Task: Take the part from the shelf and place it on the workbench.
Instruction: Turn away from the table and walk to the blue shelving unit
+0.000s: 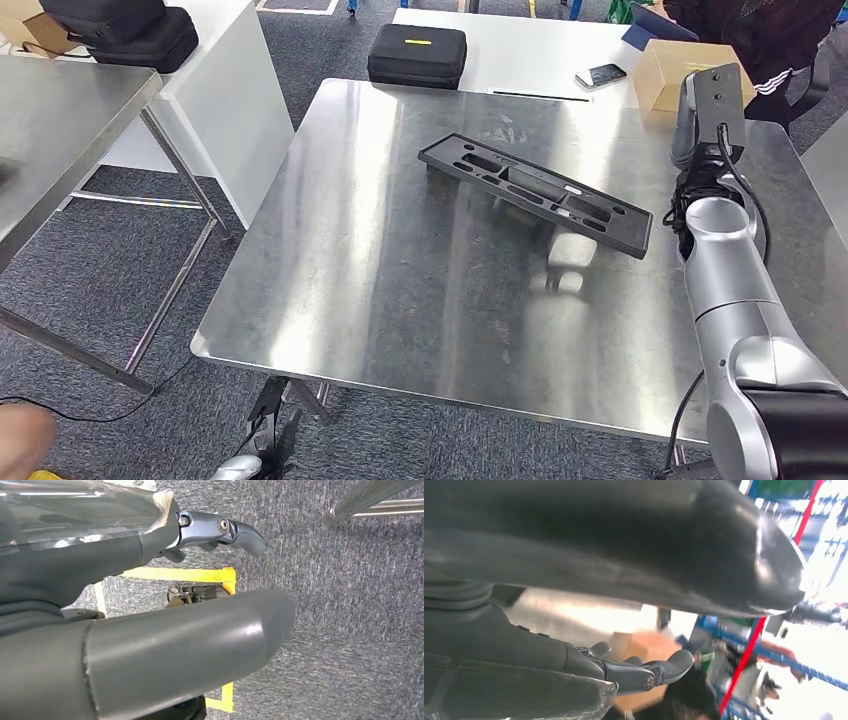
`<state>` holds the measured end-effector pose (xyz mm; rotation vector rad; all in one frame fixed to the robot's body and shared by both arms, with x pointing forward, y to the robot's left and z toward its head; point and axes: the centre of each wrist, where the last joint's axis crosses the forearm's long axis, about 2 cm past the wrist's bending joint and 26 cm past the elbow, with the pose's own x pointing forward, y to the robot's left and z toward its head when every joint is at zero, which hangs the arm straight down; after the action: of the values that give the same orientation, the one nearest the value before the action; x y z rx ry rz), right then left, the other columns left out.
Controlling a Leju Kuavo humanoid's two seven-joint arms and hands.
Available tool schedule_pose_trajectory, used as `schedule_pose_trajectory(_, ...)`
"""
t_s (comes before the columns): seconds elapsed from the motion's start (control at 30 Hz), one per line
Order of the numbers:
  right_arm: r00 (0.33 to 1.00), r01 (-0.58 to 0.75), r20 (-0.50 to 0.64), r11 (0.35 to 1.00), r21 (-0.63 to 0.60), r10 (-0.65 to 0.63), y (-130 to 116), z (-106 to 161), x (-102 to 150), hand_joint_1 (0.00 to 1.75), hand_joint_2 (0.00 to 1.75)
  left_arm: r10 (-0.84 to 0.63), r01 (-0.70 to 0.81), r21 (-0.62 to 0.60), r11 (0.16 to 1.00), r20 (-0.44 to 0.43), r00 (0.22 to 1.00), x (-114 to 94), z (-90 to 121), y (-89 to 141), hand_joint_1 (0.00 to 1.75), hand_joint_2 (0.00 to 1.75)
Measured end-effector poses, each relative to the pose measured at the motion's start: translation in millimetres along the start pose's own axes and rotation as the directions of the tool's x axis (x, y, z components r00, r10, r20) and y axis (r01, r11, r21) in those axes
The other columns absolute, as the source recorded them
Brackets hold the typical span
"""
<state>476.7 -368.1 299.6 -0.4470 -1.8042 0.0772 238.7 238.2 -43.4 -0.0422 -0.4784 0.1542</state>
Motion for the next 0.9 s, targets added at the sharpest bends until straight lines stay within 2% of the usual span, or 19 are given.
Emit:
schedule_pose_trajectory(0.07, 0.988, 0.153, -0.013, 0.984, 0.094, -0.153, 3.9, 2.8, 0.9, 0.00, 0.00, 0.007, -0.007, 0.000, 1.000, 0.001, 1.000, -0.2, 0.0, 0.4, 0.00, 0.00)
schedule_pose_trajectory(0.17, 0.907, 0.408, -0.014, 0.871, 0.273, -0.420, 13.4, 16.2, 8.0, 0.00, 0.00, 0.009, -0.009, 0.004, 1.000, 0.013, 1.000, -2.1, -0.3, 3.2, 0.00, 0.00)
schedule_pose_trajectory(0.27, 0.836, 0.496, 0.018, 0.770, 0.402, -0.548, 22.3, 38.1, 17.2, 0.00, 0.00, 0.000, -0.001, 0.012, 1.000, 0.026, 1.000, -6.8, -0.7, 8.1, 0.00, 0.00)
schedule_pose_trajectory(0.37, 0.792, 0.507, 0.056, 0.707, 0.493, -0.607, 30.8, 64.5, 23.9, 0.00, 0.00, -0.004, 0.003, 0.020, 1.000, 0.034, 0.999, -13.5, -0.8, 14.0, 0.00, 0.00)
schedule_pose_trajectory(0.43, 0.756, 0.467, 0.144, 0.681, 0.563, -0.638, 37.8, 89.6, 28.8, 0.00, 0.00, -0.007, 0.006, 0.025, 1.000, 0.045, 0.999, -17.2, -0.6, 17.7, 0.00, 0.00)
schedule_pose_trajectory(0.53, 0.664, 0.345, 0.349, 0.685, 0.642, -0.661, 46.8, 145.3, 45.1, 0.00, 0.00, -0.012, 0.011, 0.027, 1.000, 0.052, 0.999, -26.3, 0.2, 20.7, 0.00, 0.00)
schedule_pose_trajectory(0.63, 0.613, 0.306, 0.418, 0.689, 0.657, -0.671, 48.6, 185.4, 60.0, 0.00, 0.00, -0.017, 0.016, 0.028, 0.999, 0.050, 0.999, -30.9, 0.9, 22.4, 0.00, 0.00)
schedule_pose_trajectory(0.73, 0.586, 0.298, 0.436, 0.683, 0.667, -0.683, 48.2, 203.3, 67.9, 0.00, 0.00, -0.019, 0.017, 0.030, 0.999, 0.047, 0.999, -31.9, 1.3, 22.9, 0.00, 0.00)
schedule_pose_trajectory(0.9, 0.556, 0.290, 0.455, 0.675, 0.679, -0.696, 48.1, 211.5, 77.7, 0.00, 0.00, -0.020, 0.017, 0.035, 0.999, 0.060, 0.998, -27.6, 1.5, 24.4, 0.00, 0.00)
